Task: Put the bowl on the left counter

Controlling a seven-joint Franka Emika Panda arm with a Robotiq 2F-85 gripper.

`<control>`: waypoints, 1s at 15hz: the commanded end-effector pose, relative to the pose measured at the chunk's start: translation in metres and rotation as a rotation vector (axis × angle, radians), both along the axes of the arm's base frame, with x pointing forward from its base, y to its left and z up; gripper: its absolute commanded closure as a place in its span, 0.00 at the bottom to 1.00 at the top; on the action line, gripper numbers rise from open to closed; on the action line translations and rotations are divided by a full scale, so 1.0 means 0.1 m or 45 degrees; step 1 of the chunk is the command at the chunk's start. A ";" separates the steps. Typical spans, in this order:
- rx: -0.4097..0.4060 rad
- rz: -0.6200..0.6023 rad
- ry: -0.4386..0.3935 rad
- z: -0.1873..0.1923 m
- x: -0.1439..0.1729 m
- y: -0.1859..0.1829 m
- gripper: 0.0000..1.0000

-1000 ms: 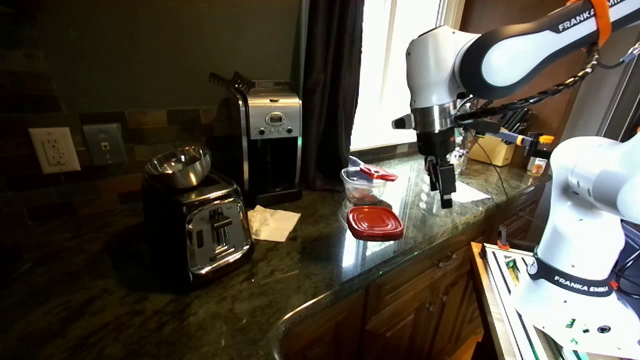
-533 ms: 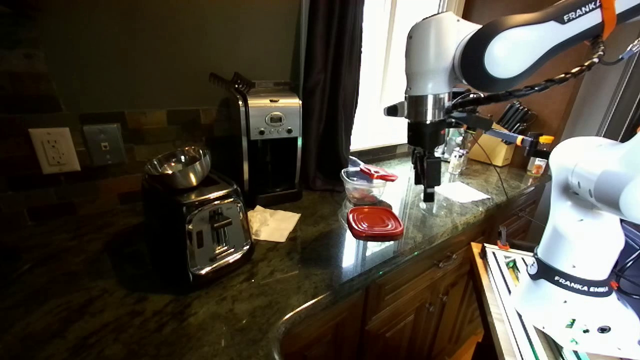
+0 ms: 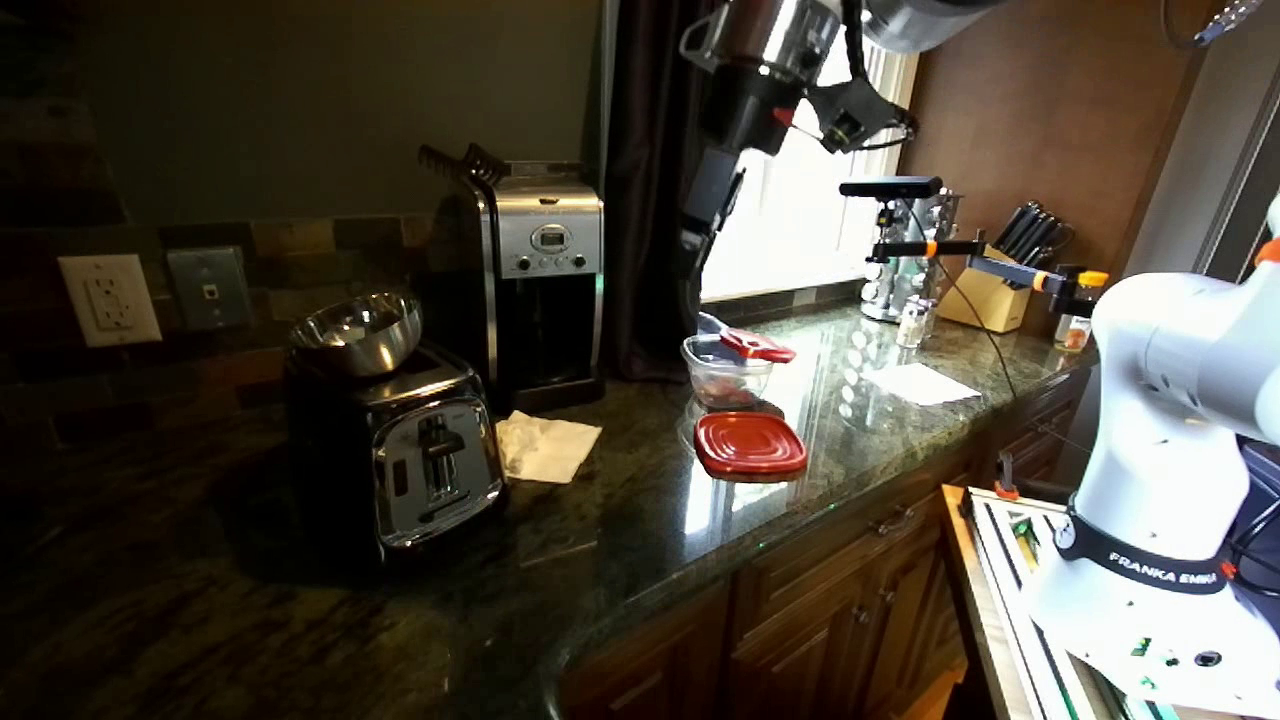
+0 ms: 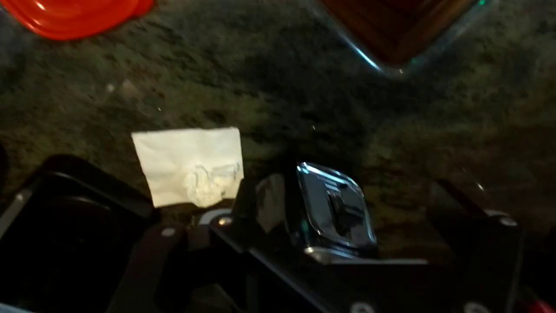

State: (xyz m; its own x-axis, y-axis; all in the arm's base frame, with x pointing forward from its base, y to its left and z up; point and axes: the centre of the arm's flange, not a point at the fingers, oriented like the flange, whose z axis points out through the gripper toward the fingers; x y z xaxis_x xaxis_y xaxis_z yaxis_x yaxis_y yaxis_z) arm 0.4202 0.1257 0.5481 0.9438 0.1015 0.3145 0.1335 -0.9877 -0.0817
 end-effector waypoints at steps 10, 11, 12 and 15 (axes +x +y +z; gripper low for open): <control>0.048 -0.473 -0.132 0.54 0.97 0.53 0.00; 0.040 -0.538 -0.153 0.61 1.11 0.61 0.00; 0.028 -0.602 -0.176 0.69 1.30 0.71 0.00; -0.004 -0.791 -0.255 0.83 1.80 0.76 0.00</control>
State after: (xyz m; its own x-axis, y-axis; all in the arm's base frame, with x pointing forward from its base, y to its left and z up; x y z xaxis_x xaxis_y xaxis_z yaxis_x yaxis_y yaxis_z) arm 0.5342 0.1728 0.6144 0.8096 -0.3434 0.4760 -0.3184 -0.9382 -0.1354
